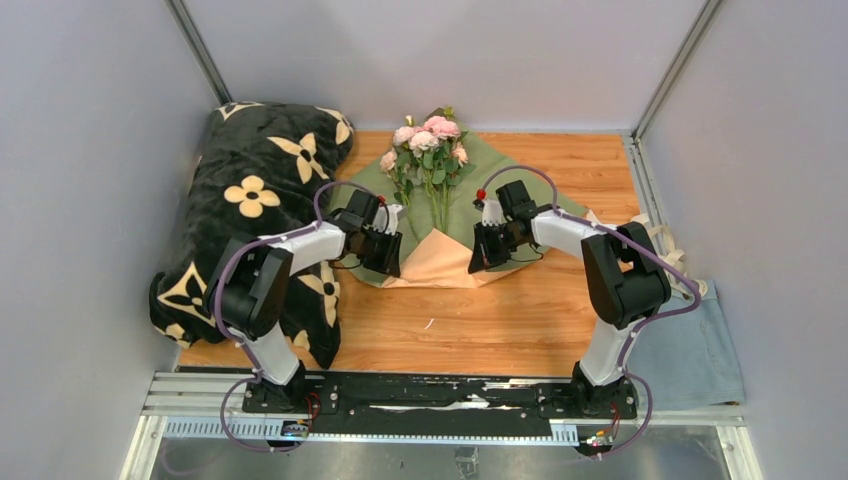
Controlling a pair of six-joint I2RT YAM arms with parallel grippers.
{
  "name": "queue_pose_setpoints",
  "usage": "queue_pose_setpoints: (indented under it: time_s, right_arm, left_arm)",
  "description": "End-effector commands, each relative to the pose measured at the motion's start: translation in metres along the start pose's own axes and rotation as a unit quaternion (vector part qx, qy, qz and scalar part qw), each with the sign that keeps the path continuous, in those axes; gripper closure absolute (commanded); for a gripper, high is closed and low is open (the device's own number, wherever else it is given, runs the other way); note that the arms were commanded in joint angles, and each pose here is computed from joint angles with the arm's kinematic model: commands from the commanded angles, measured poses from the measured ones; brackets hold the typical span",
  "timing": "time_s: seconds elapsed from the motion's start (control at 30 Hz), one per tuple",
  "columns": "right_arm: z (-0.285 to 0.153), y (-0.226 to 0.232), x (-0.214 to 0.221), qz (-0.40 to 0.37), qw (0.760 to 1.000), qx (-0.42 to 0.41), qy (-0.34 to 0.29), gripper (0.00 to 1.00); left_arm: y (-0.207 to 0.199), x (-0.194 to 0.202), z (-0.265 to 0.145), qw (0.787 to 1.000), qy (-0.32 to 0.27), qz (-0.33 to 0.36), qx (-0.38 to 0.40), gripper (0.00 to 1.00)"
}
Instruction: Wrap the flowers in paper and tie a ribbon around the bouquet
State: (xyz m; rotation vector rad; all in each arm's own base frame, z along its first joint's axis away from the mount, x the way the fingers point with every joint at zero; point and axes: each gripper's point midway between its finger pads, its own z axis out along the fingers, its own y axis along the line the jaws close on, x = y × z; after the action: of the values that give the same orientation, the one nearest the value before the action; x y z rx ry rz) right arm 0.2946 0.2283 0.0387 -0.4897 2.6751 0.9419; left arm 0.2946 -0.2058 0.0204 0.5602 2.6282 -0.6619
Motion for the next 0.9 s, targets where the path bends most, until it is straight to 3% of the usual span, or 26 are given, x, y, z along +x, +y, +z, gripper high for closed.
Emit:
queue_pose_setpoints:
  time_s: [0.0,0.1,0.23,0.33,0.5,0.63,0.73,0.87]
  right_arm:
    - [-0.003,-0.010,0.004,-0.005,0.999,0.030,0.019,1.00]
    - [-0.003,-0.009,0.004,-0.006,0.999,0.028,0.021,1.00]
    - [-0.002,-0.008,0.003,-0.005,0.999,0.024,0.024,1.00]
    - [-0.003,-0.005,0.002,-0.003,1.000,0.017,0.024,1.00]
    - [-0.005,-0.002,0.002,-0.001,1.000,0.013,0.023,1.00]
    - [-0.007,0.000,0.001,-0.005,1.000,0.011,0.021,1.00]
    - [-0.008,0.002,-0.001,-0.014,1.000,0.006,0.021,1.00]
    - [-0.006,0.002,-0.001,-0.013,1.000,0.002,0.025,1.00]
  left_arm:
    - [0.007,0.046,-0.009,0.998,0.061,0.000,-0.017,0.68]
    - [0.026,0.041,-0.025,0.997,0.054,0.002,-0.045,0.67]
    - [0.060,-0.028,-0.074,0.991,-0.038,0.049,-0.114,0.67]
    - [0.021,-0.042,-0.089,0.987,-0.069,0.125,-0.071,0.64]
    - [-0.053,-0.003,-0.068,0.977,0.000,0.213,0.015,0.64]
    - [-0.051,-0.015,-0.067,0.968,-0.004,0.251,0.004,0.45]
    - [-0.039,-0.018,-0.078,0.940,-0.016,0.339,0.026,0.31]
    - [-0.005,0.006,-0.072,0.910,0.021,0.412,0.034,0.22]
